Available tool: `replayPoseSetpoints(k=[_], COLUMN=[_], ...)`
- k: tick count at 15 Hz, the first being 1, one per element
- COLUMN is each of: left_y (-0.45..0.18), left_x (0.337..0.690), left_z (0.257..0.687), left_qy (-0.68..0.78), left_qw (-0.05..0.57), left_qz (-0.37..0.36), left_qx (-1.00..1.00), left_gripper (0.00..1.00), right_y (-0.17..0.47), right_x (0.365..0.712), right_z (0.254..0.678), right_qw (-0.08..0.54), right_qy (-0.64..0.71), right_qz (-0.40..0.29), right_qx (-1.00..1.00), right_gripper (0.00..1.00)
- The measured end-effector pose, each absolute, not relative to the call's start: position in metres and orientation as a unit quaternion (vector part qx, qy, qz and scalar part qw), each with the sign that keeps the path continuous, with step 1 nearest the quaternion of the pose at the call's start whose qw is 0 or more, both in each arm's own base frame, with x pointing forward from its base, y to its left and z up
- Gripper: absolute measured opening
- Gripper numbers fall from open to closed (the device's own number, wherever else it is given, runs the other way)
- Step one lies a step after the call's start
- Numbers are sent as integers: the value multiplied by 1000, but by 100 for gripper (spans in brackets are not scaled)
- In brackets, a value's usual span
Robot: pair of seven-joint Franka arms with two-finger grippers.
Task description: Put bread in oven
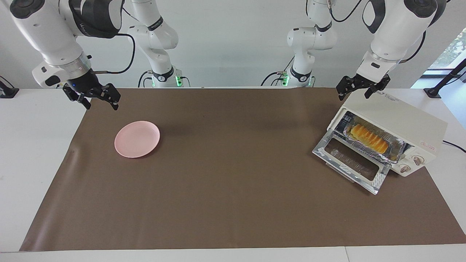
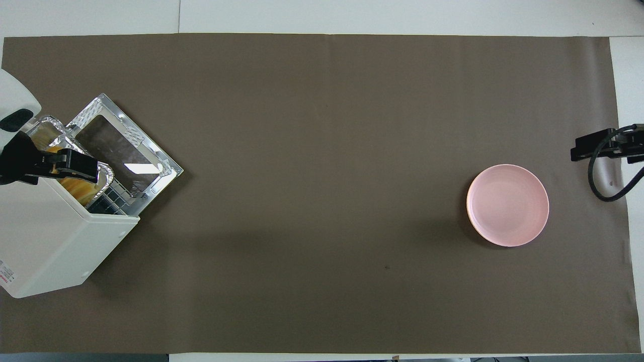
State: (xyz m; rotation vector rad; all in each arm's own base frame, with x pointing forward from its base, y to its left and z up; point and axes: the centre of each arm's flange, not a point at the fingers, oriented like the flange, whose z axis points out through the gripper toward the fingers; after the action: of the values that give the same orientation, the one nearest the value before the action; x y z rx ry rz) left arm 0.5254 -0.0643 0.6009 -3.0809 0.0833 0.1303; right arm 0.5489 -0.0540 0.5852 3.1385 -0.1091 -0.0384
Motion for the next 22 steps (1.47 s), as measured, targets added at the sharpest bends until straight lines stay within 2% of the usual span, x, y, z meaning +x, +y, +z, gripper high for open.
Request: replayPoseSetpoints(k=[9, 22], left_y=[-77, -81], left_x=[536, 539], left_z=[596, 620], left_qy=[45, 45], left_qw=[22, 3], left_qz=[46, 14], left_qx=[-998, -999], left_gripper=[100, 100], right_y=[-54, -54], right_x=[549, 549], right_z=[585, 585], right_qw=[0, 0], right_qy=[-35, -35], right_qz=[-12, -12], right_qx=[999, 999], right_gripper=[100, 100])
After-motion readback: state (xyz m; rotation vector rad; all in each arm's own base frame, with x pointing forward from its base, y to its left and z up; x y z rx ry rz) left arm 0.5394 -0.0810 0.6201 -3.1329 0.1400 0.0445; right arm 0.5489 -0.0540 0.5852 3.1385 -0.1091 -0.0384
